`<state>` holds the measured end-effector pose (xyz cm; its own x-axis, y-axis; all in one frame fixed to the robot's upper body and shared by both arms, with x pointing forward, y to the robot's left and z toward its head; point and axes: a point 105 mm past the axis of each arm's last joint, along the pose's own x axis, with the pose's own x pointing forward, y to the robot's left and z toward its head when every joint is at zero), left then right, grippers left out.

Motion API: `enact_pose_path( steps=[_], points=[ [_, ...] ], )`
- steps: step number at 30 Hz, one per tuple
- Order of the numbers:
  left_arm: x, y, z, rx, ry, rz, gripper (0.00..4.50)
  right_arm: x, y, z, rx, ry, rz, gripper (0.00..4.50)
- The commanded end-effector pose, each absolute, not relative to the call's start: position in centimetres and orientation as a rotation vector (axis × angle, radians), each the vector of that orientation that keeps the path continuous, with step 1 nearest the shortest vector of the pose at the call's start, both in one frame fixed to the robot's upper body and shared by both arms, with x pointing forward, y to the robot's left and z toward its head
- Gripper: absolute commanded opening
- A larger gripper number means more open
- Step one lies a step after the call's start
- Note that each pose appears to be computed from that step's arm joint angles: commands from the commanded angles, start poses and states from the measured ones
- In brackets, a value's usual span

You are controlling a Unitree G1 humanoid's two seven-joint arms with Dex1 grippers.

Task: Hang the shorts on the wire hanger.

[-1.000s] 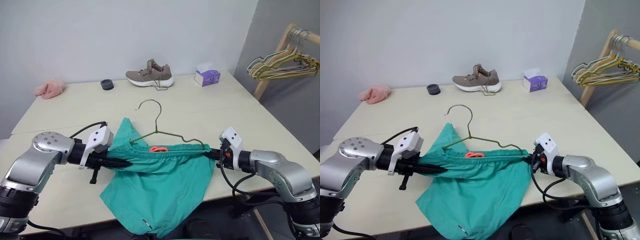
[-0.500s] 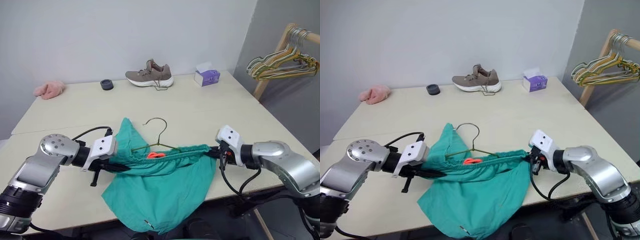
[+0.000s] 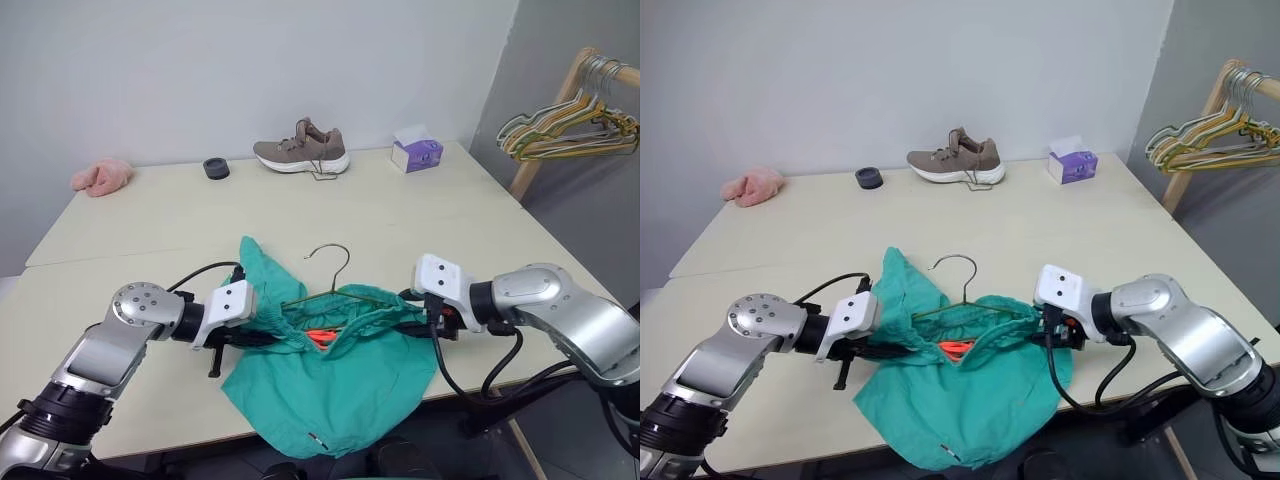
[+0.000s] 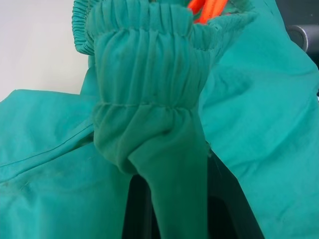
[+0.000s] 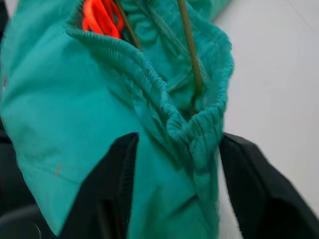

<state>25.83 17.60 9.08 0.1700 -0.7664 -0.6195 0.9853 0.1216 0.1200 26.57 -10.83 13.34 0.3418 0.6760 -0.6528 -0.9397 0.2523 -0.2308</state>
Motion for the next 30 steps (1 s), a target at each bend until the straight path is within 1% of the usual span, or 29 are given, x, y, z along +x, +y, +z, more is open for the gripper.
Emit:
enact_pose_path(
  steps=[1, 6, 12, 13, 15, 17, 22, 23, 28, 30],
  points=[
    [25.8, 17.4, 9.6, 0.592, 0.423, -1.357, 0.0, 26.8, -11.8, 13.5, -0.691, 0.473, 1.132, 3.49],
    [25.7, 17.5, 9.3, 0.577, 0.414, -1.373, 0.0, 27.2, -10.6, 11.4, -0.664, 0.521, 1.18, 3.49],
    [25.8, 17.5, 9.1, 0.579, 0.414, -1.39, 0.0, 27.5, -8.8, 10.3, -0.683, 0.535, 1.289, 3.49],
    [25.9, 17.5, 9.1, 0.58, 0.414, -1.392, 0.0, 27.7, -8.7, 10.3, -0.692, 0.533, 1.296, 3.12],
    [25.8, 17.4, 9.1, 0.575, 0.413, -1.396, 0.0, 27.8, -8.5, 10.5, -0.701, 0.53, 1.316, 2.61],
    [25.8, 17.2, 9.2, 0.558, 0.406, -1.401, 0.0, 27.7, -8.3, 10.6, -0.707, 0.529, 1.338, 1.83],
    [25.9, 16.6, 9.6, 0.513, 0.379, -1.407, 0.0, 27.3, -8.1, 10.4, -0.72, 0.533, 1.375, 0.11],
    [25.9, 16.5, 9.6, 0.507, 0.376, -1.408, 0.0, 27.3, -8.1, 10.4, -0.72, 0.533, 1.377, 0.03],
    [26.3, 16.2, 10.1, 0.463, 0.361, -1.392, 0.0, 26.9, -8.3, 10.6, -0.711, 0.535, 1.389, 0.03],
    [27.4, 16.2, 10.5, 0.431, 0.341, -1.325, 0.0, 26.8, -8.5, 10.7, -0.698, 0.541, 1.386, 0.03]
  ],
)
